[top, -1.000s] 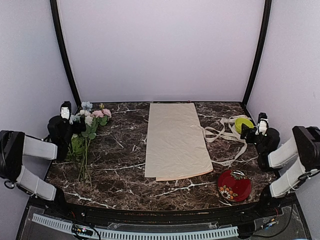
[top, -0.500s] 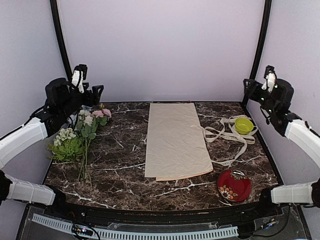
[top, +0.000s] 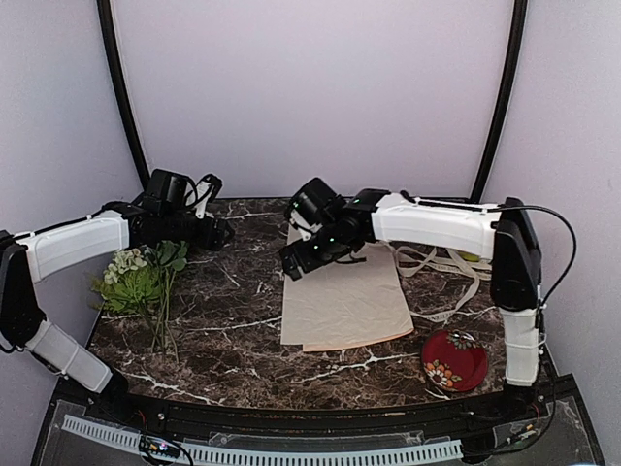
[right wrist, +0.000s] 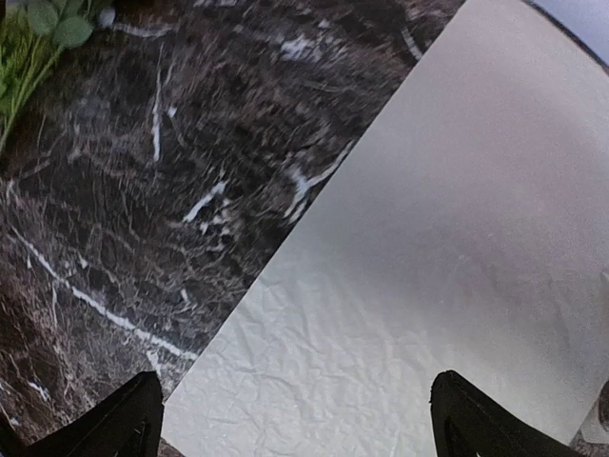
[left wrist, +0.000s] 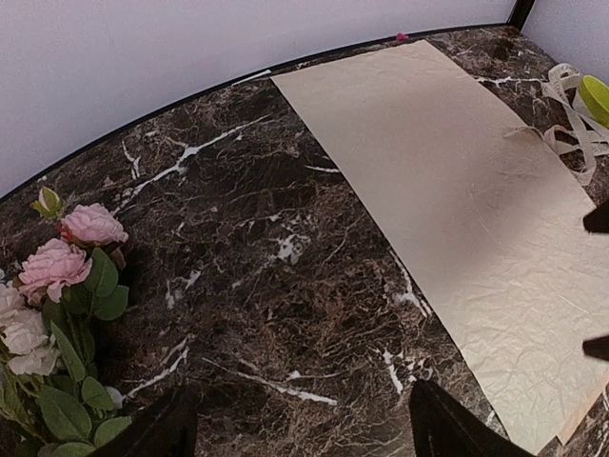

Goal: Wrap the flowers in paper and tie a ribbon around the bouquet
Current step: Pick up the corner of the folded wrapping paper from the center of the board.

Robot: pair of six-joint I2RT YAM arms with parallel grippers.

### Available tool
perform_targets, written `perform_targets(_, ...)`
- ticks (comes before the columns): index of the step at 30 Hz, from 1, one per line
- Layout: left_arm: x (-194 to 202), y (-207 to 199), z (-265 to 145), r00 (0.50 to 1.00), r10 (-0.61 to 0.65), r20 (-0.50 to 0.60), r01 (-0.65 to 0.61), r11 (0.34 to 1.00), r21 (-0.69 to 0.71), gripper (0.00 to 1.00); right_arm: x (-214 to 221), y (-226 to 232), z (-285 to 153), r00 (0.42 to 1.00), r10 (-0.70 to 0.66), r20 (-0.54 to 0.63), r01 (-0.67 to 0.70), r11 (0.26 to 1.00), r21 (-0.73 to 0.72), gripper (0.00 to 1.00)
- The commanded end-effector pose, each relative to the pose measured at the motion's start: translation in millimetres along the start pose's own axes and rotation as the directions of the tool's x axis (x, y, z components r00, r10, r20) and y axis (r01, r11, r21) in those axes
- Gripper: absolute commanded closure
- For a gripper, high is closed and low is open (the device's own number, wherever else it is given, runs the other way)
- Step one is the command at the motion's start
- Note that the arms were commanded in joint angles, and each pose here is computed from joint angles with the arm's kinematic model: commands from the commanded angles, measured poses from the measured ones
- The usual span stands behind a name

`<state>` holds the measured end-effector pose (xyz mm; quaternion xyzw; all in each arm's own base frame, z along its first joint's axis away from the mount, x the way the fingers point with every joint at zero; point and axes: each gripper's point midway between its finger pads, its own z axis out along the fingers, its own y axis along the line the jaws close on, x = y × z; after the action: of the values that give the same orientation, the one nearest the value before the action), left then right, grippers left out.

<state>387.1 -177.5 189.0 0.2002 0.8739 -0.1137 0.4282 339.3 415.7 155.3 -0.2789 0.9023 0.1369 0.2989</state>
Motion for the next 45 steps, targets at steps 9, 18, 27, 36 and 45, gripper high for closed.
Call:
perform_targets(9, -2, -13, -10, 0.999, -0.033, -0.030, 0.035, 0.997, 0.064, 0.17, 109, 97, 53, 0.898, -0.244, -0.367, 0.228, 0.970, -0.088, 0.07)
perform_targets(18, -5, -13, -16, 0.999, -0.033, -0.018, 0.034, 0.997, 0.062, 0.16, 153, 87, 61, 0.839, -0.250, -0.483, 0.257, 0.965, -0.051, 0.07)
perform_targets(27, -11, -14, -21, 1.000, -0.025, 0.012, 0.024, 0.998, 0.064, 0.16, 184, 62, 75, 0.777, -0.275, -0.566, 0.341, 0.940, 0.010, 0.25)
perform_targets(36, -10, -17, -22, 1.000, -0.023, 0.014, 0.022, 0.997, 0.080, 0.16, 195, 58, 88, 0.793, -0.261, -0.550, 0.306, 0.952, -0.010, 0.52)
perform_targets(45, -12, -19, -24, 0.999, -0.015, 0.028, 0.013, 0.996, 0.090, 0.16, 206, 45, 100, 0.807, -0.215, -0.551, 0.249, 0.968, -0.013, 0.66)
